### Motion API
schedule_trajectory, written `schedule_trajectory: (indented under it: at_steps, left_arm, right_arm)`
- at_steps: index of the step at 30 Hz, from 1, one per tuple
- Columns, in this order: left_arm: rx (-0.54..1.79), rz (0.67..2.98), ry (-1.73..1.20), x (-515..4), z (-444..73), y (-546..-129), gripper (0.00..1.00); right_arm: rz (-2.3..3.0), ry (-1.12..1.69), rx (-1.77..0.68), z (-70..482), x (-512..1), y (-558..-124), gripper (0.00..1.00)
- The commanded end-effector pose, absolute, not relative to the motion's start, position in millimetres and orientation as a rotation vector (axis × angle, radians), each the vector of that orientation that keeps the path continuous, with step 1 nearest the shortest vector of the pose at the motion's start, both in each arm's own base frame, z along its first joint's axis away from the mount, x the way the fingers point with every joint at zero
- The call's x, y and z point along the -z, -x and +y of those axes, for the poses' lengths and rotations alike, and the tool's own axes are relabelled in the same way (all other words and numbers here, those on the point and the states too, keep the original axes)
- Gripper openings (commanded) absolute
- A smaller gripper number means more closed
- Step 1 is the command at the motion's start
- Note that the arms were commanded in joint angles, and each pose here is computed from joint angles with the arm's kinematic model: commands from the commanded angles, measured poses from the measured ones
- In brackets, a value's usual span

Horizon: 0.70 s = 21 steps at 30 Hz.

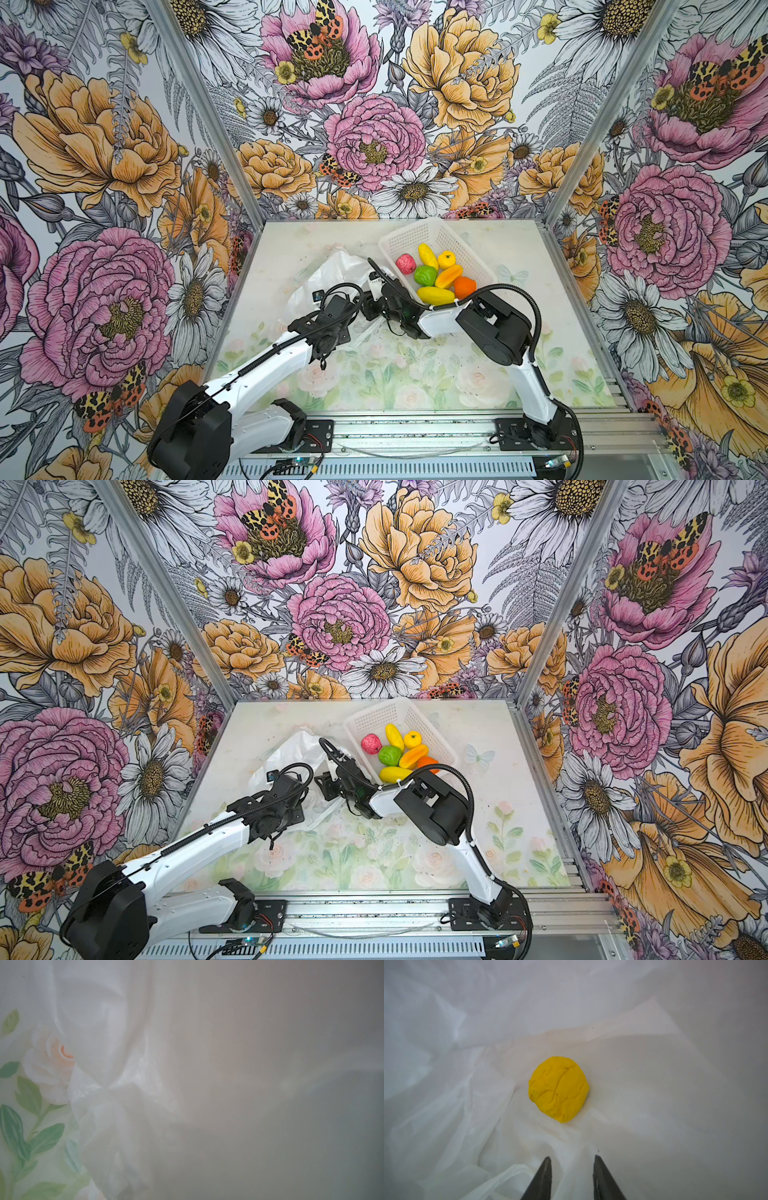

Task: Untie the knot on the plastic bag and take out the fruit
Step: 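Center the open right gripper over the round yellow fruit inside the bag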

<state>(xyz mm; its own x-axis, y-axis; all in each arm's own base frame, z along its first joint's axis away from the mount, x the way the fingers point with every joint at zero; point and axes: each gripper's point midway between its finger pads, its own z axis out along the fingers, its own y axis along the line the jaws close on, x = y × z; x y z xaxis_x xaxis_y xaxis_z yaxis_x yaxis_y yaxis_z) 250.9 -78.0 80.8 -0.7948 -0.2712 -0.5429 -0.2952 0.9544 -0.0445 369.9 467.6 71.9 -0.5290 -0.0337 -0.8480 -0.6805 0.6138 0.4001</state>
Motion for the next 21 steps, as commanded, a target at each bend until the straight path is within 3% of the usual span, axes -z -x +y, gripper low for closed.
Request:
schedule_trajectory:
  at_steps: [1, 2, 4, 13, 17, 21]
  left_arm:
    - [-0.028, 2.499, 0.380, -93.1, -83.7, -264.7, 0.00]
    - [-0.029, 2.505, 0.375, -91.9, -84.4, -264.7, 0.00]
    - [-0.021, 2.514, 0.362, -91.2, -87.5, -265.8, 0.00]
    - [0.010, 2.550, 0.270, -88.6, -107.2, -270.0, 0.00]
    - [0.034, 2.557, 0.223, -90.0, -115.8, -272.1, 0.00]
    - [0.028, 2.563, 0.217, -88.4, -115.0, -271.9, 0.00]
  right_arm:
    - [1.873, 0.574, -1.007, 485.8, -101.2, -373.0, 0.57]
    - [1.882, 0.569, -1.014, 490.0, -95.9, -374.0, 0.66]
    - [1.896, 0.572, -1.009, 501.2, -89.7, -378.6, 0.75]
    - [2.019, 0.485, -0.859, 532.9, -42.6, -420.7, 0.86]
    - [2.051, 0.465, -0.836, 548.7, -22.3, -431.7, 0.81]
    - [2.025, 0.446, -0.868, 554.0, -24.7, -437.0, 0.58]
